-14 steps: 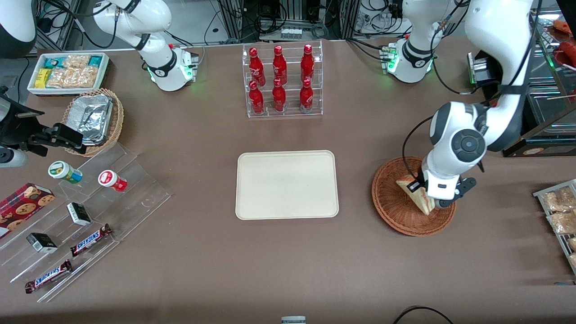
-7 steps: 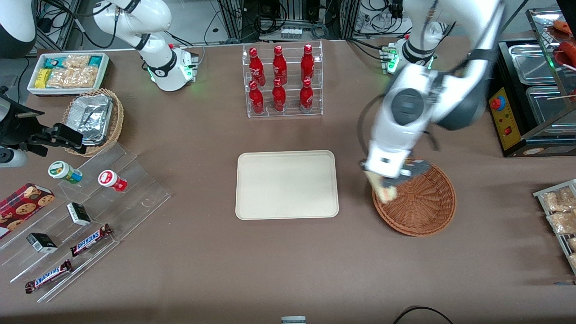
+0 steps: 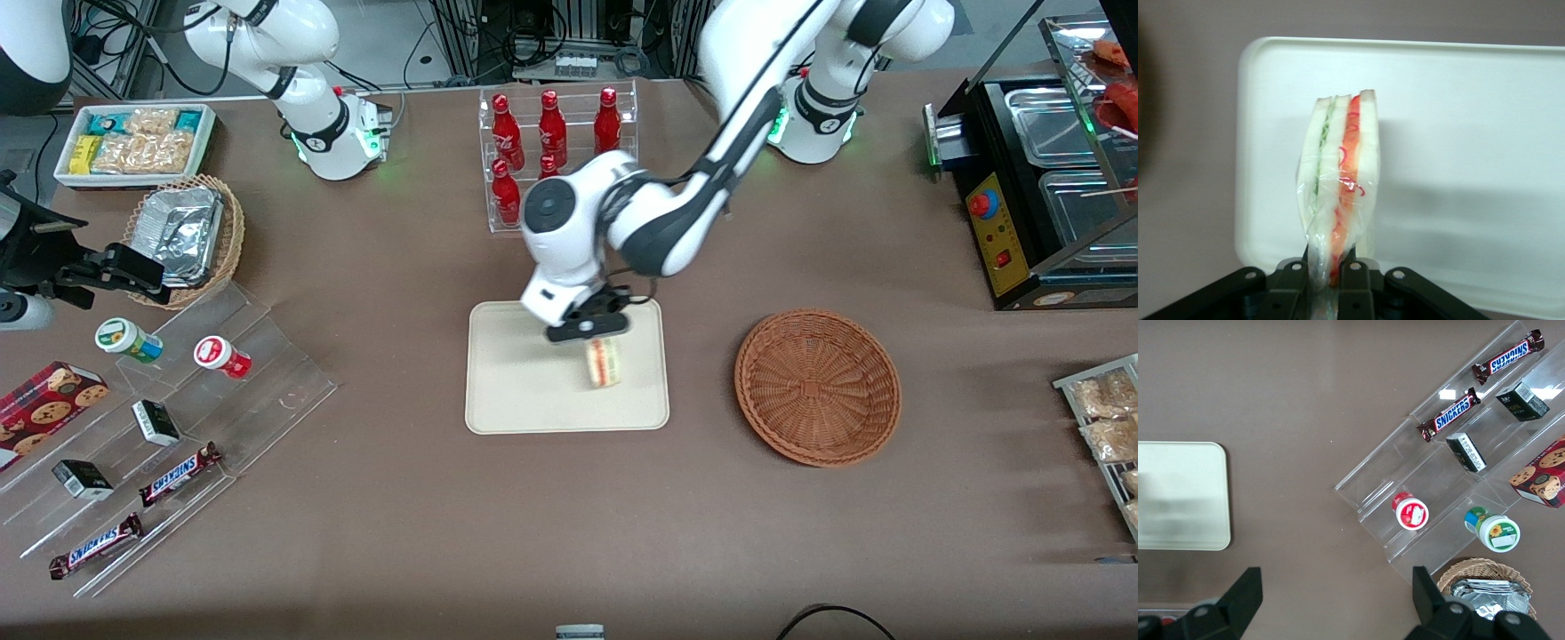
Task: Place sandwich from basket to tray
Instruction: 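Lift the sandwich and carry it over the white tray, then lower the sandwich onto the tray and open the left gripper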
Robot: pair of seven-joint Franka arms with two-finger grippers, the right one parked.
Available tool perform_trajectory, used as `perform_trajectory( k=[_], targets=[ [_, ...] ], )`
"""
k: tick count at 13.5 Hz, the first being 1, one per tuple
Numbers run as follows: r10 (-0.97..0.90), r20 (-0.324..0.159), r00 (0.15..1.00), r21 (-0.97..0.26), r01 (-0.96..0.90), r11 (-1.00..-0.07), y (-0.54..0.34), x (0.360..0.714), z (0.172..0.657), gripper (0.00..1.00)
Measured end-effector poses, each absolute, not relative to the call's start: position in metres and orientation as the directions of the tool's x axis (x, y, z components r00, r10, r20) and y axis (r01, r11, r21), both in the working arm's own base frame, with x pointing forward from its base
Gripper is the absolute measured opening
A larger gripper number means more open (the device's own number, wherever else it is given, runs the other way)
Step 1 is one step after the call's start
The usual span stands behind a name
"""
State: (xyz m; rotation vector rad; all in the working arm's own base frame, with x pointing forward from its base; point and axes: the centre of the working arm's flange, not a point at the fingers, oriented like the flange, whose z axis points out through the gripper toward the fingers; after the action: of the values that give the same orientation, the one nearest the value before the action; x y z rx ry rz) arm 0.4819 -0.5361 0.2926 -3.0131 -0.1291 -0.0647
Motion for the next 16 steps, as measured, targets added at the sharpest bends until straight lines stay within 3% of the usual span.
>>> perform_trajectory(
  k=[3,7,10,12,15,16],
  targets=[
    [0.058,0.082,0.995,-0.057,0.063,-0.996,-0.556,0.492,0.265,0.15],
    [0.035,0.077,0.996,-0.058,0.039,-0.998,-0.557,0.494,0.247,0.15],
    [0.030,0.087,0.996,-0.069,0.036,-0.997,-0.556,0.497,0.252,0.45],
    [0.050,0.086,0.995,-0.090,0.058,-0.994,-0.550,0.504,0.281,0.66],
    [0.147,0.084,0.986,-0.098,0.155,-0.983,-0.507,0.525,0.393,0.97],
    [0.187,0.079,0.979,-0.110,0.195,-0.975,-0.481,0.530,0.435,1.00]
  ],
)
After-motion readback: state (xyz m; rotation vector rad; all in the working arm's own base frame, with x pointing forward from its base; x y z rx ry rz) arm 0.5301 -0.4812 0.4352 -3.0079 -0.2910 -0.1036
